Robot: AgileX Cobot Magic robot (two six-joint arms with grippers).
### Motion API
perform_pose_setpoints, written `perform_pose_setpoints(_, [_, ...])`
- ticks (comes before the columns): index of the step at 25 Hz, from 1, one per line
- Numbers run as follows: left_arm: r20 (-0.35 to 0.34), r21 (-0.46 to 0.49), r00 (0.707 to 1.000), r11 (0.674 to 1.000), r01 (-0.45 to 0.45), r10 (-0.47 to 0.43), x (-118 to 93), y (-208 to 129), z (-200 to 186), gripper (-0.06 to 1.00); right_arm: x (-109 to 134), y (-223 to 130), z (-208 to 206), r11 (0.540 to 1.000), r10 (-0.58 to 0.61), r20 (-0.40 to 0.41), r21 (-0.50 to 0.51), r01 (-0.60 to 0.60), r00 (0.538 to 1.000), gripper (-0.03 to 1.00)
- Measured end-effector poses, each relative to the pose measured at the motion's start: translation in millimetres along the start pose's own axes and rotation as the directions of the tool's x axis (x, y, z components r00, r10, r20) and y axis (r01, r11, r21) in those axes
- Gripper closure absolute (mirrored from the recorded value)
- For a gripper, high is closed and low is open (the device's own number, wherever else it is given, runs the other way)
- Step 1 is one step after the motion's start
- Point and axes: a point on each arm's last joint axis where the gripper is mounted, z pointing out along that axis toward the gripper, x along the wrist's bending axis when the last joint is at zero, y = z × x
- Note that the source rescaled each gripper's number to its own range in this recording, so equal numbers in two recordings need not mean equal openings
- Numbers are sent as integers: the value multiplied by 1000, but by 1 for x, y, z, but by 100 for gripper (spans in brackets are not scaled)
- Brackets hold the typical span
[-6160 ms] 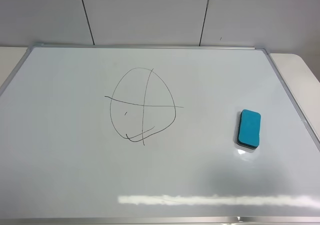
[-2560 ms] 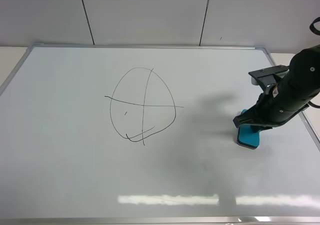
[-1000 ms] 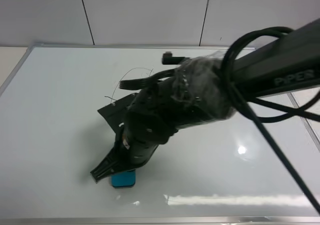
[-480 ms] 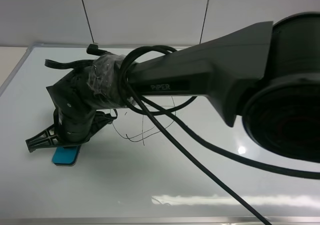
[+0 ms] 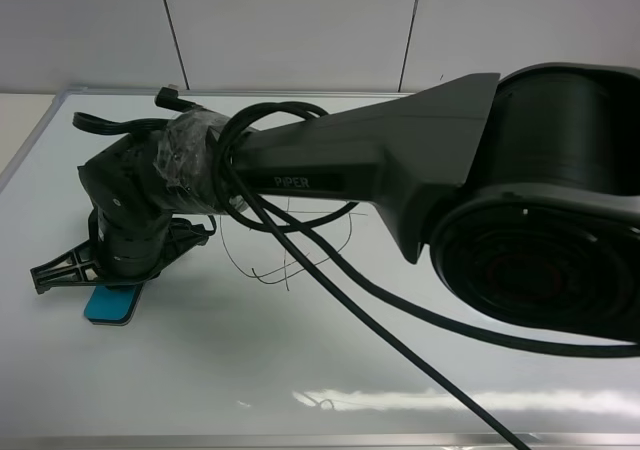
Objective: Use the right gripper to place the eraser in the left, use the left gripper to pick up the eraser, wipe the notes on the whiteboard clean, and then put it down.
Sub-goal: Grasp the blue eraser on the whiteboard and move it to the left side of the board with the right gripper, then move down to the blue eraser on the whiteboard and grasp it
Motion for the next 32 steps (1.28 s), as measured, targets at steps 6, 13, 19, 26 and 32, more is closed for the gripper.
perform_pose_setpoints(6, [0, 0, 1000, 1000, 0, 0, 0, 0, 0, -6, 2, 2, -4, 1000, 0, -6, -10, 0, 1000, 97])
perform_pose_setpoints(13, [0, 0, 1000, 1000, 0, 0, 0, 0, 0, -6, 4, 5, -14, 999, -9, -9, -37, 9, 1000, 88])
perform_pose_setpoints(19, [-1, 0, 1000, 1000, 0, 0, 0, 0, 0, -6, 4, 8, -21, 999, -10, 11, -49, 10, 1000, 26])
perform_pose_setpoints(26, [-1, 0, 1000, 1000, 0, 0, 0, 0, 0, -6, 4, 9, -23, 999, -11, 11, -52, 12, 1000, -2])
perform_pose_setpoints(32, [-1, 0, 1000, 1000, 0, 0, 0, 0, 0, -6, 4, 9, -23, 998, -12, 10, -54, 13, 1000, -3])
